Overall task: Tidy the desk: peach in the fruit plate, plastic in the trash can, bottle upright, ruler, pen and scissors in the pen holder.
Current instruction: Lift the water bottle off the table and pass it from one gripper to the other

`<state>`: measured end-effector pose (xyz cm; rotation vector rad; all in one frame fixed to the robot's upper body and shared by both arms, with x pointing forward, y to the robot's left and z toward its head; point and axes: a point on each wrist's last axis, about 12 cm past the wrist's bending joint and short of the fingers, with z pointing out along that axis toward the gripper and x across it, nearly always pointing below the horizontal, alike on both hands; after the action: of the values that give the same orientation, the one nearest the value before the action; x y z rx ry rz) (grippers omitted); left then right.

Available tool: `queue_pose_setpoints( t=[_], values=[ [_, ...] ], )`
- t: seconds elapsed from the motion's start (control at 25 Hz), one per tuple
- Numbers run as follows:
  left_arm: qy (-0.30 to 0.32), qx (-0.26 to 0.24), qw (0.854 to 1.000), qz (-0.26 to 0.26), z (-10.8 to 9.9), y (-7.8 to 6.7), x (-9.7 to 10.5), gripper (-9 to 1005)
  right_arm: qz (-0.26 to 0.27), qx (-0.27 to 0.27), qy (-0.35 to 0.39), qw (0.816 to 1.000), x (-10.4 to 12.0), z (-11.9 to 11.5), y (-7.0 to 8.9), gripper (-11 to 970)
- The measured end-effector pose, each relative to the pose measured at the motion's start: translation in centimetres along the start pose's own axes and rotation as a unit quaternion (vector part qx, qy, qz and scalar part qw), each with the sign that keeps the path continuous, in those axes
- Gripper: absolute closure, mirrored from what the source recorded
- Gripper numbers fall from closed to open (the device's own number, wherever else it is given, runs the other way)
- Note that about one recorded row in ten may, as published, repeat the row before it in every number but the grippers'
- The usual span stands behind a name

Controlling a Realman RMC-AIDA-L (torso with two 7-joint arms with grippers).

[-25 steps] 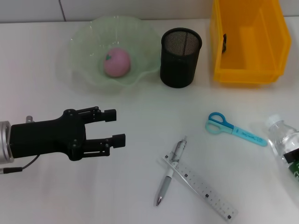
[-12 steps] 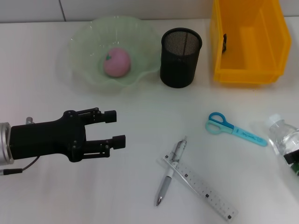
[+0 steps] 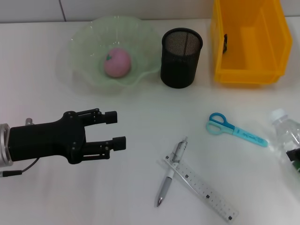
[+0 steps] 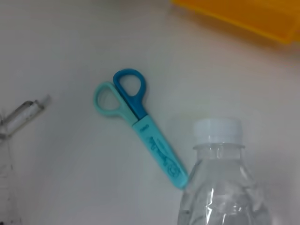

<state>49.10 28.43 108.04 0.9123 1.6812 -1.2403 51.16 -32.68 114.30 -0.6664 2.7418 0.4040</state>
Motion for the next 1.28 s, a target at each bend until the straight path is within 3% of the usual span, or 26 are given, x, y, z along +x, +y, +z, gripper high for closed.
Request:
queue_pose_setpoints(
  t=[0.12,0.2,0.28,0.36,0.48,0.52,0.6,0.64,0.76,0.8,0.84,1.0,1.28],
  values=[
    [-0.003,0.004,1.000,0.001,0.0,0.0,-0.1,298,-0.005,-0.015,-0.029,0.999,0.4,-0.7,-0.1,195],
    [-0.006,0.005,1.000,0.001,0.0,-0.1,-0.2,299,-0.028,-0.052,-0.100,0.993,1.4,-2.0,-0.5,195],
    [-0.021,0.009,1.000,0.002,0.0,-0.2,-0.4,300,-0.032,-0.063,-0.124,0.990,1.8,-2.3,-0.7,195],
    [-0.028,0.010,1.000,0.003,0.0,-0.3,-0.5,301,-0.042,-0.087,-0.182,0.978,2.8,-2.8,-1.1,195],
    [-0.058,0.004,0.998,0.008,-0.3,-0.4,-0.9,303,-0.064,-0.127,-0.296,0.944,4.6,-2.3,-1.9,194],
    [-0.058,0.004,0.998,0.008,-0.3,-0.4,-0.9,303,-0.064,-0.127,-0.296,0.944,4.6,-2.3,-1.9,194],
    [-0.070,-0.001,0.998,0.010,-0.4,-0.4,-1.0,305,-0.087,-0.145,-0.380,0.910,5.9,-0.8,-2.2,194],
    [-0.071,-0.002,0.997,0.010,-0.4,-0.4,-1.1,305,-0.087,-0.145,-0.380,0.910,5.9,-0.8,-2.2,194],
    [-0.075,-0.003,0.997,0.012,-0.4,-0.3,-1.1,307,-0.112,-0.154,-0.445,0.875,6.8,1.2,-1.8,194],
    [-0.087,-0.005,0.996,0.018,-0.4,-0.3,-1.4,307,-0.129,-0.159,-0.477,0.855,6.9,2.6,-1.3,194],
    [-0.087,-0.005,0.996,0.018,-0.4,-0.3,-1.4,308,-0.129,-0.159,-0.477,0.855,6.9,2.6,-1.3,194],
    [-0.111,-0.006,0.993,0.032,-0.2,-0.1,-2.2,310,-0.153,-0.165,-0.519,0.825,6.2,5.6,0.4,195],
    [-0.116,0.004,0.992,0.049,0.6,0.3,-3.3,314,-0.170,-0.173,-0.540,0.806,4.1,8.2,2.3,200]
  ],
)
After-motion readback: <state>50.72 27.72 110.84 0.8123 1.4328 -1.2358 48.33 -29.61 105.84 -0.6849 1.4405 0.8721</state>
